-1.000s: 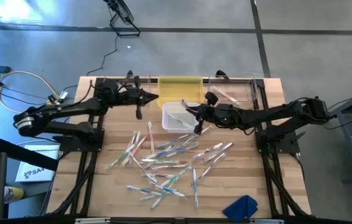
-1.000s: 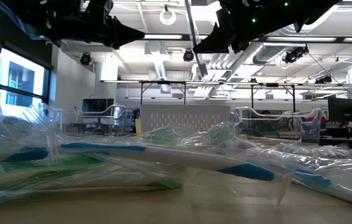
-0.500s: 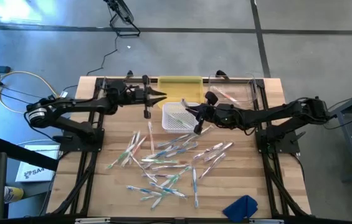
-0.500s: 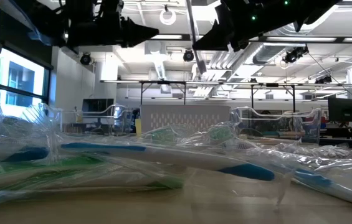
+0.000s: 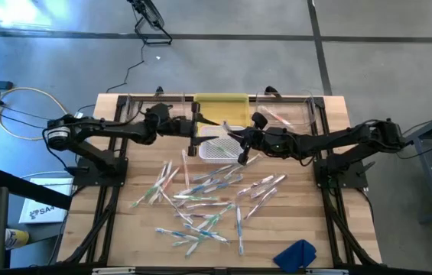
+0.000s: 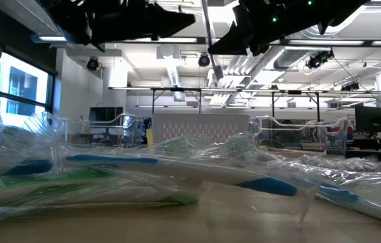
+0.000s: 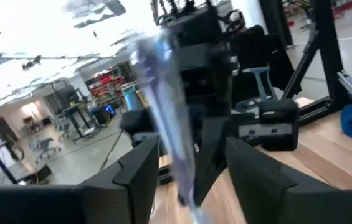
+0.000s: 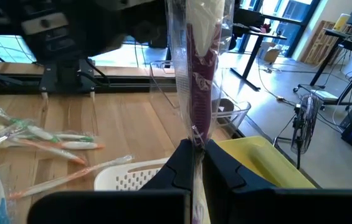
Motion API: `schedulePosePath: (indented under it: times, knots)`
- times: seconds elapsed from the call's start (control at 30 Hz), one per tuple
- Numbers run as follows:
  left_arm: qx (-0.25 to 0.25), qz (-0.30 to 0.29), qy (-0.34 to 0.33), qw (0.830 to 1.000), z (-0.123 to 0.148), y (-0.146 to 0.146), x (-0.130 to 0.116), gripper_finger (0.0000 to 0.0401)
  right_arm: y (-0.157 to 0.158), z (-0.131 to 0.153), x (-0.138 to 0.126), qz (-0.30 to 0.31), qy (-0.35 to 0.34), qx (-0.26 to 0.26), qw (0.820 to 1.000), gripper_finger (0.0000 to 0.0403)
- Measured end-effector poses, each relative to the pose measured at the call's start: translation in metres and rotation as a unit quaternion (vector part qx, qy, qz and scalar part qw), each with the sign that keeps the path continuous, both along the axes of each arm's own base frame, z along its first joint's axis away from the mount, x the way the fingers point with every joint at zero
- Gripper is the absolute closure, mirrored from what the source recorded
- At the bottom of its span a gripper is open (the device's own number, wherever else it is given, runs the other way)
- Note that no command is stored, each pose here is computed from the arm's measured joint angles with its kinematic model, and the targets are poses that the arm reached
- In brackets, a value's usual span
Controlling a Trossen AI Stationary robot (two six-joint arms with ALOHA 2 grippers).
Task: Pick & Place Toothbrushes
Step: Put the purple toothbrush into the yellow bin
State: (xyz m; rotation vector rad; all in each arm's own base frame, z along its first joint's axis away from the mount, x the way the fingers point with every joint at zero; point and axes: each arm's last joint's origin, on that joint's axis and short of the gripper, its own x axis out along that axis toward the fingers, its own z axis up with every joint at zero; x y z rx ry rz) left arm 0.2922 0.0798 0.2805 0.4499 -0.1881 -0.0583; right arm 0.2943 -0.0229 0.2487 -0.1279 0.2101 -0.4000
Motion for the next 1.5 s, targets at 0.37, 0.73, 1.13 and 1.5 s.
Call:
schedulePosePath:
  times: [0.37, 0.73, 1.13, 1.5]
  knots:
    - [-0.040, 0.037, 0.035, 0.998, 0.010, 0.003, 0.011, 0.0214, 0.000, 0.000, 0.000, 0.000, 0.001, 0.000, 1.000, 0.0398]
    - [-0.030, 0.034, 0.034, 0.998, 0.010, -0.001, 0.015, 0.0214, -0.001, 0.000, 0.000, -0.001, 0.002, -0.001, 1.000, 0.0398]
    - [-0.046, 0.017, 0.003, 0.999, 0.001, 0.002, 0.026, 0.0214, -0.001, -0.002, 0.000, -0.001, 0.009, -0.001, 1.000, 0.0398]
    - [-0.046, 0.018, 0.004, 0.999, 0.006, 0.004, 0.031, 0.0214, -0.001, -0.002, 0.000, -0.001, 0.010, -0.001, 1.000, 0.0398]
